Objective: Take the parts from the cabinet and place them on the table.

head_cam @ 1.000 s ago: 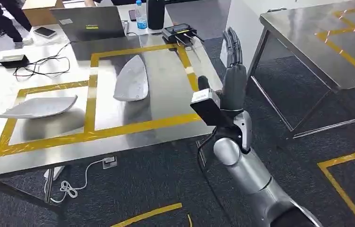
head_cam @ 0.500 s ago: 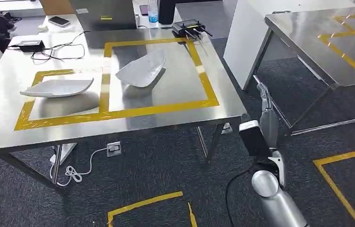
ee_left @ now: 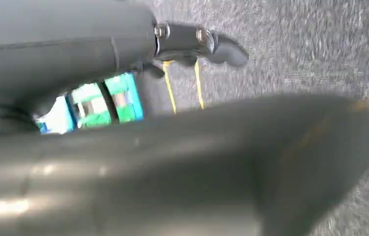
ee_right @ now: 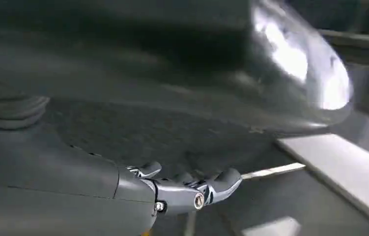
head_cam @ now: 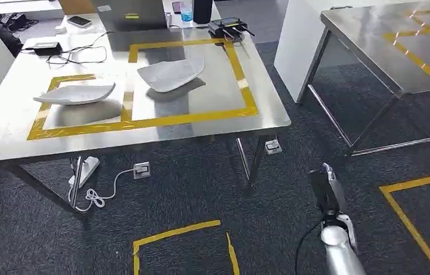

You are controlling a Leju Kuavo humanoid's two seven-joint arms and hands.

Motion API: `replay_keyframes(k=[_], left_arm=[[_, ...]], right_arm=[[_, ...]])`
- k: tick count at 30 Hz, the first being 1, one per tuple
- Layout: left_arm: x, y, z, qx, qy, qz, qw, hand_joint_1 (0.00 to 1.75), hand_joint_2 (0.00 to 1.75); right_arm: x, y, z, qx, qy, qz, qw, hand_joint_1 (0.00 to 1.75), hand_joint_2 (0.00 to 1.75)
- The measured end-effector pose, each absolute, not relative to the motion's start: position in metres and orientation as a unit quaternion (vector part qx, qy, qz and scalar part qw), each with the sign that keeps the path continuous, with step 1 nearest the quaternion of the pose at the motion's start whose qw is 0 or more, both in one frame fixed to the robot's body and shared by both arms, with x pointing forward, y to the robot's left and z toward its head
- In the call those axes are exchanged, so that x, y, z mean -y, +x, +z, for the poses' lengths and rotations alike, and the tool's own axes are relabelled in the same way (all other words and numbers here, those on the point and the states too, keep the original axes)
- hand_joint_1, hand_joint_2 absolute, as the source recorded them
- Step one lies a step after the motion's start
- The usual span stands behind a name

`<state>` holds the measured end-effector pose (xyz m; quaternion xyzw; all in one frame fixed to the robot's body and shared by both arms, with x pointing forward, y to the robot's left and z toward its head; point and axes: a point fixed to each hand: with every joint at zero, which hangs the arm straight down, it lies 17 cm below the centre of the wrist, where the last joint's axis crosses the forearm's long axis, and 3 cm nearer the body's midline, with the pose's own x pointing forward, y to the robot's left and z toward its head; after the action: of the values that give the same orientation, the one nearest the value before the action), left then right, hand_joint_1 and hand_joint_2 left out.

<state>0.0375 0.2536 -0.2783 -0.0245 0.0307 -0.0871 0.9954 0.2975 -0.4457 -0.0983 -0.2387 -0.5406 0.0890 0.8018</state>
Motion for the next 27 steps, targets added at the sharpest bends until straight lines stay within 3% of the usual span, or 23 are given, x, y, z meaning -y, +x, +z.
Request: replay_keyframes(k=[7,16,21,27], left_arm=[[-0.249,0.036,-0.278,-0.026,-0.028,-0.087,0.995,0.00,0.00],[-0.253,0.037,-0.279,-0.023,-0.026,-0.087,0.996,0.00,0.00],[-0.255,0.036,-0.279,-0.023,-0.024,-0.090,0.995,0.00,0.00],[-0.258,0.035,-0.279,-0.029,-0.021,-0.096,0.995,0.00,0.00]], right_arm=[[0.392,0.163,-0.239,0.296,-0.126,0.018,0.947,0.00,0.00],[0.344,0.104,-0.268,0.195,-0.057,-0.003,0.979,0.00,0.00],[0.309,0.031,-0.282,-0.010,-0.013,-0.007,1.000,0.00,0.00],[0.269,0.043,-0.282,0.022,0.008,-0.010,1.000,0.00,0.00]])
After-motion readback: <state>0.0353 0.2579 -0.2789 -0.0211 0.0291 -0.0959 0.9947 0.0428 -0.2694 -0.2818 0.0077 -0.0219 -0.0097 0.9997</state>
